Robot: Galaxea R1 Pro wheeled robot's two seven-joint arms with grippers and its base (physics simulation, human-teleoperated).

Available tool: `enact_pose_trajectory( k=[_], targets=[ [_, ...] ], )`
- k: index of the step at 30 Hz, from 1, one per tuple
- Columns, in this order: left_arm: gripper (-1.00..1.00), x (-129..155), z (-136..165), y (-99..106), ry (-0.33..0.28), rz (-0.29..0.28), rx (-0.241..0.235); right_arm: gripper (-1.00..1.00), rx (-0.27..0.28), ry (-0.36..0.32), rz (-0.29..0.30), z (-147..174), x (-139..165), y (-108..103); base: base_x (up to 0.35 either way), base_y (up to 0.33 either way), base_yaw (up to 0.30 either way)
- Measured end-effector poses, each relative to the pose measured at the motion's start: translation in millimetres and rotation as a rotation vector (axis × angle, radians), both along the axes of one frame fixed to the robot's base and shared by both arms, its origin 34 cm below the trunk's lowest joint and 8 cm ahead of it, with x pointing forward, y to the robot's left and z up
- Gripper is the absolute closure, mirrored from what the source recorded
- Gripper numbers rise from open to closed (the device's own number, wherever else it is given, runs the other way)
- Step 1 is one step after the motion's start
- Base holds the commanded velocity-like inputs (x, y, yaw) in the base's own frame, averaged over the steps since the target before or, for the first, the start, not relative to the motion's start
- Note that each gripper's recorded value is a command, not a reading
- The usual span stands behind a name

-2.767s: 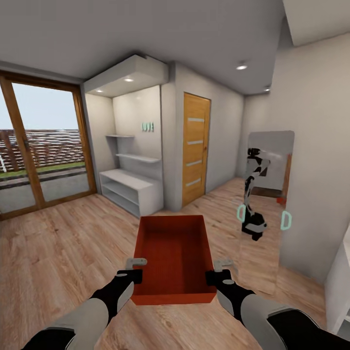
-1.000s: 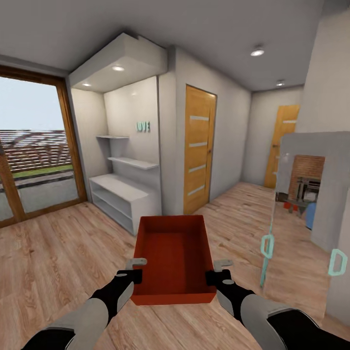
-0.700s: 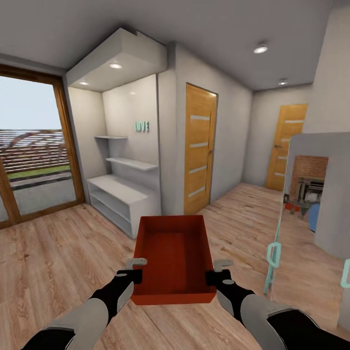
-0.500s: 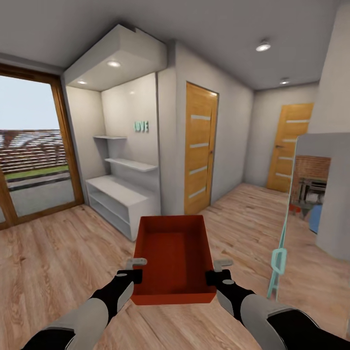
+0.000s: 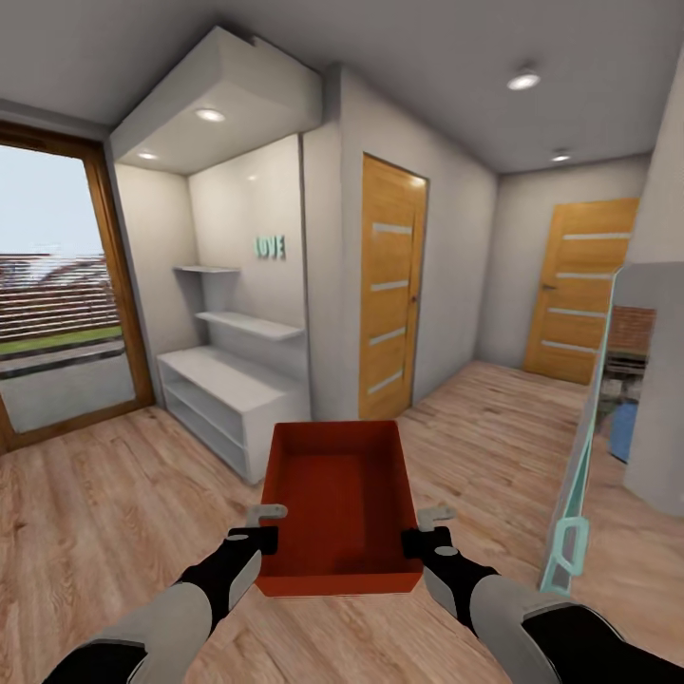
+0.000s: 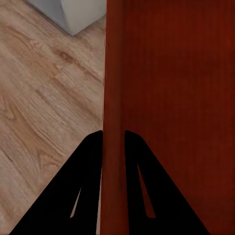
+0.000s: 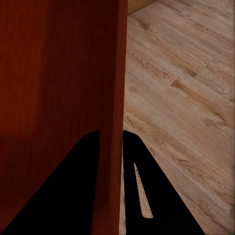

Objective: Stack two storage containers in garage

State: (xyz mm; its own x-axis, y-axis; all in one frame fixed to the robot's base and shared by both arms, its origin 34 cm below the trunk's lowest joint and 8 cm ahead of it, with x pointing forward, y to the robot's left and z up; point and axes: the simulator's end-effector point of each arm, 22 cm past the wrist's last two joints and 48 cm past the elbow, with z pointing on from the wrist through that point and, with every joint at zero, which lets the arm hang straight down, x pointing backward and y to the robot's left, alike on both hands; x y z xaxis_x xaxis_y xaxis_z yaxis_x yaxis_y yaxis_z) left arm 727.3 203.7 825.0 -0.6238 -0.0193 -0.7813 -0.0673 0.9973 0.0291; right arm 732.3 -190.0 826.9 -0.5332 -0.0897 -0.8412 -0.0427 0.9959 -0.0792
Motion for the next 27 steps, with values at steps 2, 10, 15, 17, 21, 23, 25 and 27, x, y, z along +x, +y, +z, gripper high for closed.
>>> enact_pose_trajectory(
  k=[2,10,15,17,21,23,25,27],
  targets=[
    [1.0,0.0,0.0,0.0,0.0,0.0,0.0,1.0,0.0,0.0,0.0,0.0,0.0,0.0,0.325,0.0,-0.198],
    [1.0,0.0,0.0,0.0,0.0,0.0,0.0,1.0,0.0,0.0,0.0,0.0,0.0,0.0,0.325,0.0,-0.237],
    [1.0,0.0,0.0,0.0,0.0,0.0,0.0,1.0,0.0,0.0,0.0,0.0,0.0,0.0,0.325,0.0,-0.245],
    [1.0,0.0,0.0,0.0,0.0,0.0,0.0,1.0,0.0,0.0,0.0,0.0,0.0,0.0,0.326,0.0,-0.246],
    [1.0,0.0,0.0,0.0,0.0,0.0,0.0,1.0,0.0,0.0,0.0,0.0,0.0,0.0,0.329,0.028,-0.246],
    [1.0,0.0,0.0,0.2,0.002,-0.001,0.002,1.0,0.001,0.001,-0.001,-0.5,-0.4,0.1,0.329,0.119,-0.223],
    [1.0,0.0,0.1,0.3,0.003,-0.001,0.003,1.0,0.002,0.002,-0.001,-0.7,-0.5,0.2,0.329,0.148,-0.105],
    [1.0,0.0,0.1,0.4,0.003,-0.001,0.003,1.0,0.002,0.002,-0.001,-0.7,-0.6,0.2,0.327,0.165,-0.049]
  ],
)
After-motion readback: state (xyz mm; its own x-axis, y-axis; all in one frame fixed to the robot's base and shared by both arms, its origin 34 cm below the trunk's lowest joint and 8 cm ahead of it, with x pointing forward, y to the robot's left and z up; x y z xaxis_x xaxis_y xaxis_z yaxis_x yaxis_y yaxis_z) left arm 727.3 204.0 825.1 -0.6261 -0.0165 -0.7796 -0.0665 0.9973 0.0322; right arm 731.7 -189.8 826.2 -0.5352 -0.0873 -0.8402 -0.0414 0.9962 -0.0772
